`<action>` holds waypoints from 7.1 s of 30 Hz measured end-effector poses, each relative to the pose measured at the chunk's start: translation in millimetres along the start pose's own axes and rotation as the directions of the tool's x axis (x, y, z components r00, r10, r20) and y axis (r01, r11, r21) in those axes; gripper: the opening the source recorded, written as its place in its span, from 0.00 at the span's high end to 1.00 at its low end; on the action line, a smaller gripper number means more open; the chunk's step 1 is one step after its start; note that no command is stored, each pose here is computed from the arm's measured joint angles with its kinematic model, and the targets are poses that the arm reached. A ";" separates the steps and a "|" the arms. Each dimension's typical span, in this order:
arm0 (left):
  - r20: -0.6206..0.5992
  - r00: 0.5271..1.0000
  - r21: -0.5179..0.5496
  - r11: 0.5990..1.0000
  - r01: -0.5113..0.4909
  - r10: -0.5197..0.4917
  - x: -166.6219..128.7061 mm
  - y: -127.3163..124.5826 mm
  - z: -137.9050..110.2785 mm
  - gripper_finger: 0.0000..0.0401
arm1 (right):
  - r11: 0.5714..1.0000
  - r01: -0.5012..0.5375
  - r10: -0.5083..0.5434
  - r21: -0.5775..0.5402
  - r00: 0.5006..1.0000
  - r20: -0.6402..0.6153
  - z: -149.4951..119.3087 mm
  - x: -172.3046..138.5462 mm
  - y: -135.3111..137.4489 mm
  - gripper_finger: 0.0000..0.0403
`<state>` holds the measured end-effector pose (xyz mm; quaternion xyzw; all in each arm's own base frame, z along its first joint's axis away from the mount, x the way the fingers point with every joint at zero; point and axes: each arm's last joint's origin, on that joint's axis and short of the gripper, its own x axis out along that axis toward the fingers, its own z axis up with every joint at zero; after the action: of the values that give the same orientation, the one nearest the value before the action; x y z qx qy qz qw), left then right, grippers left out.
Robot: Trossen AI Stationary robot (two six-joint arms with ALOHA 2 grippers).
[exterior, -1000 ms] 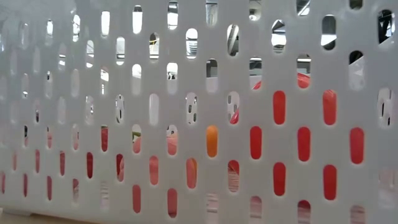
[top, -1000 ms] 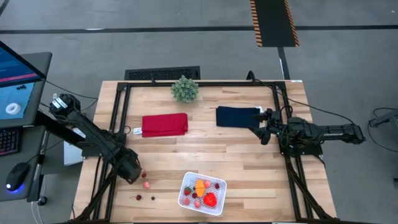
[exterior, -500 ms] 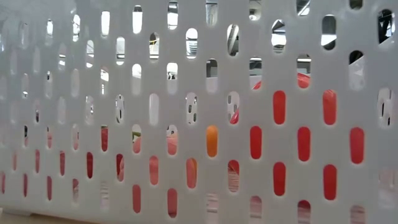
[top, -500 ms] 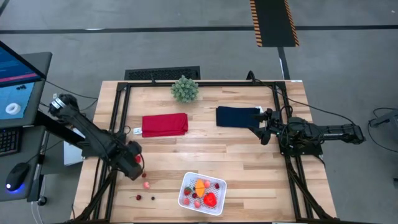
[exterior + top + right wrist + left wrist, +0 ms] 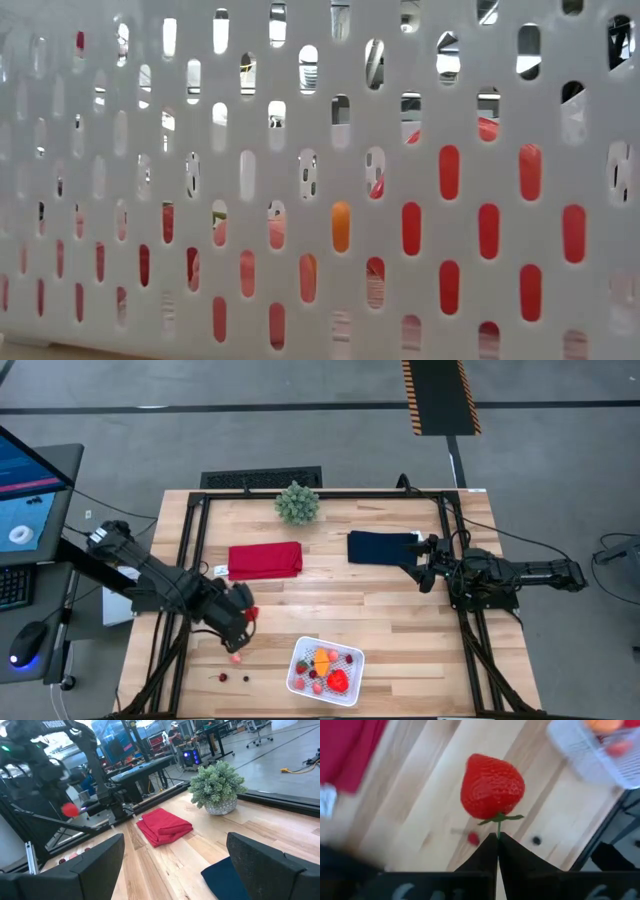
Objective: Pick and placing Produce into tupperware
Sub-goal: Put the strawberry into the white bin, then put the top cherry into the white bin
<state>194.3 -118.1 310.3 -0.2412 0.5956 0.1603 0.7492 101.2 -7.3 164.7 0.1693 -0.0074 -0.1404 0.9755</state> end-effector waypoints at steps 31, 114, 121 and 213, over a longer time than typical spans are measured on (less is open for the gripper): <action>0.101 0.994 0.152 0.987 -0.056 0.041 -3.7 -76.1 123.3 1.00 | 1.000 0.000 0.000 0.000 1.000 0.000 0.0 0.0 0.0 0.07; -0.162 0.987 -0.684 0.722 -0.103 -0.013 23.3 42.1 13.1 0.67 | 1.000 0.000 0.000 0.000 1.000 0.000 0.0 0.0 0.0 0.07; -0.162 0.986 -0.840 0.529 -0.120 -0.033 46.9 38.9 5.8 0.65 | 1.000 0.000 0.000 0.000 1.000 0.000 0.1 0.0 0.0 0.07; -0.147 0.989 -0.867 0.479 -0.141 0.024 149.2 40.3 -35.5 1.00 | 1.000 0.000 0.000 0.000 1.000 0.000 0.1 0.0 0.0 0.07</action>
<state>179.8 -111.2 152.6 -0.5683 0.4840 0.4625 0.4784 101.1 -7.3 164.8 0.1691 -0.0074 -0.1404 0.9755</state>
